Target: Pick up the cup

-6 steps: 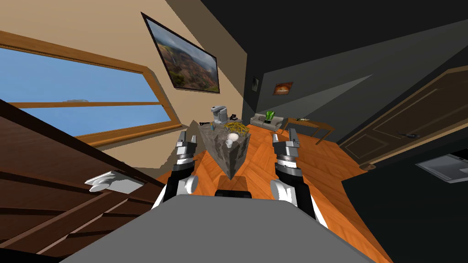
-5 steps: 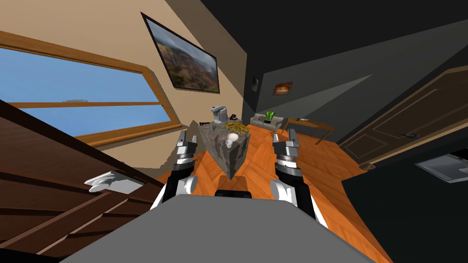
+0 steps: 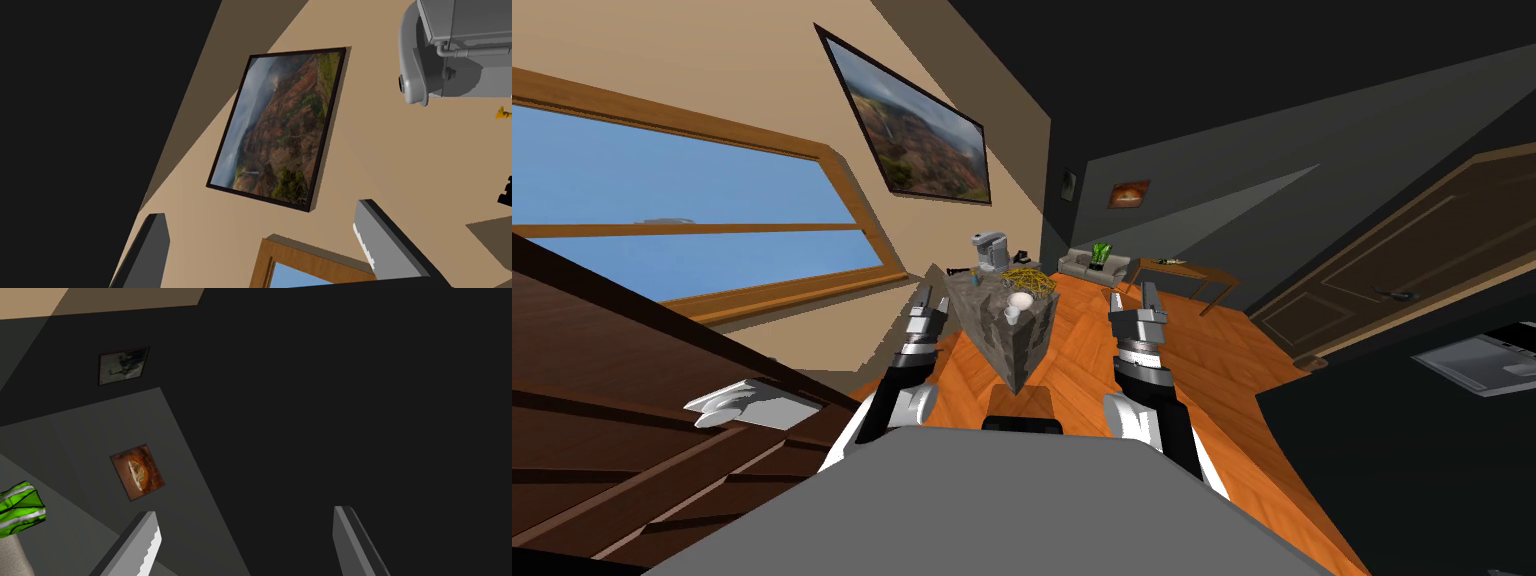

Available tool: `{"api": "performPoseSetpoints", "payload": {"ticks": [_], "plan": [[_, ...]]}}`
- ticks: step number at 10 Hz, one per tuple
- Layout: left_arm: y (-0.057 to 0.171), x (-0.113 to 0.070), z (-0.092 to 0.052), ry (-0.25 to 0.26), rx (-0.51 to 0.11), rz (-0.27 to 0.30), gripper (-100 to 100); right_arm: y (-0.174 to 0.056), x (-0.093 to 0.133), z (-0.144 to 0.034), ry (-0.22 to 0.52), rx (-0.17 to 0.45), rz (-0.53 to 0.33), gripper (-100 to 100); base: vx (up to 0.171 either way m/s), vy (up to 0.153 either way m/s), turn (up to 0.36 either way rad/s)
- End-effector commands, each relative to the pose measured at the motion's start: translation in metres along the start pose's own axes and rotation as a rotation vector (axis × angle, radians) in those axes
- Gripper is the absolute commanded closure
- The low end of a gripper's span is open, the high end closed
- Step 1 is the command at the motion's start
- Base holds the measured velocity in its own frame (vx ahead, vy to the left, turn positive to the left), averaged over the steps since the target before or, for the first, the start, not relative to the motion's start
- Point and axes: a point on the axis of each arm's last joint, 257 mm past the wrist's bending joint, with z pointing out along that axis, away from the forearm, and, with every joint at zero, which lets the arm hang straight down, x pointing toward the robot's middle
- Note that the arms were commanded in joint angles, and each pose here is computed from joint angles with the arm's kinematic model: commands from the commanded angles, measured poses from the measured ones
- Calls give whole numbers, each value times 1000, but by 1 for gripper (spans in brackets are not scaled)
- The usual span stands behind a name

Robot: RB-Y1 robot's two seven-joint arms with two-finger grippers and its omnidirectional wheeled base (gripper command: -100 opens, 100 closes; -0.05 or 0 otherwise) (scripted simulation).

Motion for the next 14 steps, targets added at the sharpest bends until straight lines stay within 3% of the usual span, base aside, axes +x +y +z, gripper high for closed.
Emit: {"api": "performPoseSetpoints", "payload": {"ticks": [1,6,14], "plan": [[10,3,5,25,-35,12,-100,0,0,0,0,0,0,0,10,-4,-15],[32,11,14,73,-128,39,-100,0,0,0,0,0,0,0,14,-3,-22],[65,18,25,108,-267,67,-100,0,0,0,0,0,0,0,15,-4,-22]]}}
